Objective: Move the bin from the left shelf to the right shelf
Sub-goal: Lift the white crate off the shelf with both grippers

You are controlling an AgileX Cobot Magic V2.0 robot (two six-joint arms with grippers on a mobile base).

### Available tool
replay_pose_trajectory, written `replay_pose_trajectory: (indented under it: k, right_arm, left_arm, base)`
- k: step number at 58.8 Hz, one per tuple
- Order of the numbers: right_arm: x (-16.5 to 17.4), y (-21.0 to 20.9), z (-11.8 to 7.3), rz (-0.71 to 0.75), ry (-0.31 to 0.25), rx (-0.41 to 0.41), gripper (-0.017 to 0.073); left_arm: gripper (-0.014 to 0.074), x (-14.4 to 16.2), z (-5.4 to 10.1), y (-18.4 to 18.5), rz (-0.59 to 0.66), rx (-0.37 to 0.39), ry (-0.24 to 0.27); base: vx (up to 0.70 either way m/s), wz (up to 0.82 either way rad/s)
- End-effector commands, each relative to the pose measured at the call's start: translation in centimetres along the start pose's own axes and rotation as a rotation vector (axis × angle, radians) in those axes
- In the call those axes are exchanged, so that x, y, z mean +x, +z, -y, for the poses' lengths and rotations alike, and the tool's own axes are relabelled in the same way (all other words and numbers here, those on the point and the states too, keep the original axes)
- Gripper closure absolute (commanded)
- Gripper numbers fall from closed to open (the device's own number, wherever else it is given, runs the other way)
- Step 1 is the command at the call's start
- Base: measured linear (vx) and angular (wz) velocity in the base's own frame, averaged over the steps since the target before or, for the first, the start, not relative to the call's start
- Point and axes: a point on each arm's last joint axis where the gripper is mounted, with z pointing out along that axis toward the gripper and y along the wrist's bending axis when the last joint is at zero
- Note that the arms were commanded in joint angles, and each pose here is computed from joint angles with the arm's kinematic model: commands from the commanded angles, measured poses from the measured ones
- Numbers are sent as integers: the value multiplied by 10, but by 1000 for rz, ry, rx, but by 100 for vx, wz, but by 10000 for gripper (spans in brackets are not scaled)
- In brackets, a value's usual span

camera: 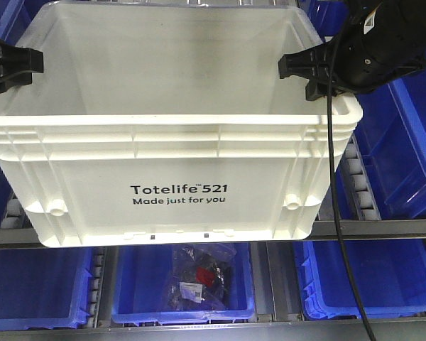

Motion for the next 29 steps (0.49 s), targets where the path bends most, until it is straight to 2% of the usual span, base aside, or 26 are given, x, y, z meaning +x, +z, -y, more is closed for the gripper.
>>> replay_pose_trajectory:
  k: [1, 29]
  right_arm:
    - [-16, -32, 5, 204, -34, 13, 540]
    - [-20, -33, 6, 246, -43, 15, 540]
  left_arm:
    - [491, -21, 3, -26, 211, 18, 34]
    - [491, -20, 3, -26, 206, 17, 34]
  base:
    - [0, 0]
    - [0, 0]
